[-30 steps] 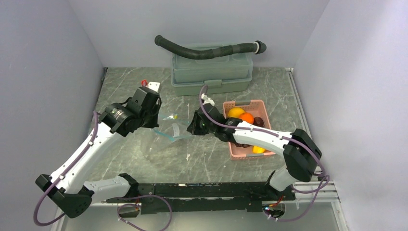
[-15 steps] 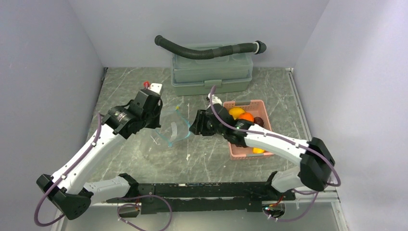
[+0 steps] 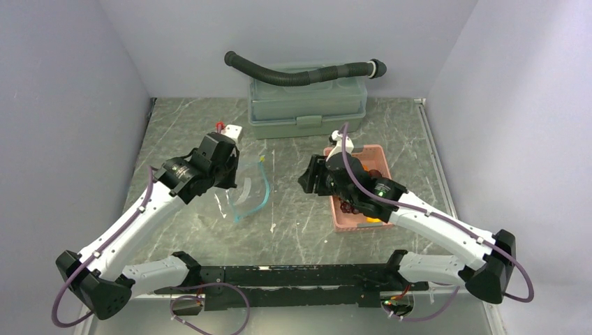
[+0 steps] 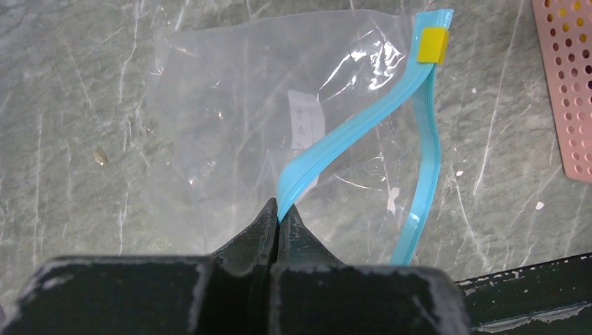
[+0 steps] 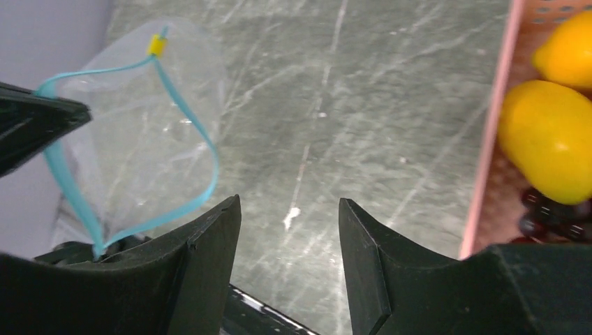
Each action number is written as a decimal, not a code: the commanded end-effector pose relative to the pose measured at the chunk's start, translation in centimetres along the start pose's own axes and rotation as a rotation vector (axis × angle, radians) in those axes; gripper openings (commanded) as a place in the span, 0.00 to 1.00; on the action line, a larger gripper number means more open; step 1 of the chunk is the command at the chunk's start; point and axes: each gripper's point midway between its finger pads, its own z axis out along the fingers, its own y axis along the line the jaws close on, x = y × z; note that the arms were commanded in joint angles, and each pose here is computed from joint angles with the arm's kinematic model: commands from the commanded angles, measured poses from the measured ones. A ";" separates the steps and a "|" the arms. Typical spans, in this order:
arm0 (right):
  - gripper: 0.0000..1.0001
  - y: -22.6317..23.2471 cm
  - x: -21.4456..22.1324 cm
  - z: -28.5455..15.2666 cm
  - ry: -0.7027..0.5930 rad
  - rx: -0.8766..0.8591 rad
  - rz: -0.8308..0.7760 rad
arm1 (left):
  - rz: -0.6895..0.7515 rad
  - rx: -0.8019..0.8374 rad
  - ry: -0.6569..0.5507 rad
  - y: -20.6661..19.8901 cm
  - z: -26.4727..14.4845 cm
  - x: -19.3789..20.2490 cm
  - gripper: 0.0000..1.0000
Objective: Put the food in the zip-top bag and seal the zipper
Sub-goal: Open the zipper of the food storage bag, then pick up the fake fruit from the bin.
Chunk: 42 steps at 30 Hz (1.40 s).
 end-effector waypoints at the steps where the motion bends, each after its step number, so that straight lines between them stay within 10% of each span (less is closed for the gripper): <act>1: 0.58 -2.9 -2.4 -2.5 -0.070 0.154 -0.069 | 0.025 0.063 -0.071 -1.0 -0.4 -1.4 0.00; 28: 0.80 -16.4 -4.1 -6.3 -0.046 0.647 -0.124 | 0.058 0.142 -0.117 -1.3 -1.0 0.8 0.00; 42: 0.81 -16.7 -2.7 -1.2 0.060 0.566 -0.017 | 0.056 0.127 -0.136 -0.8 -1.4 0.8 0.00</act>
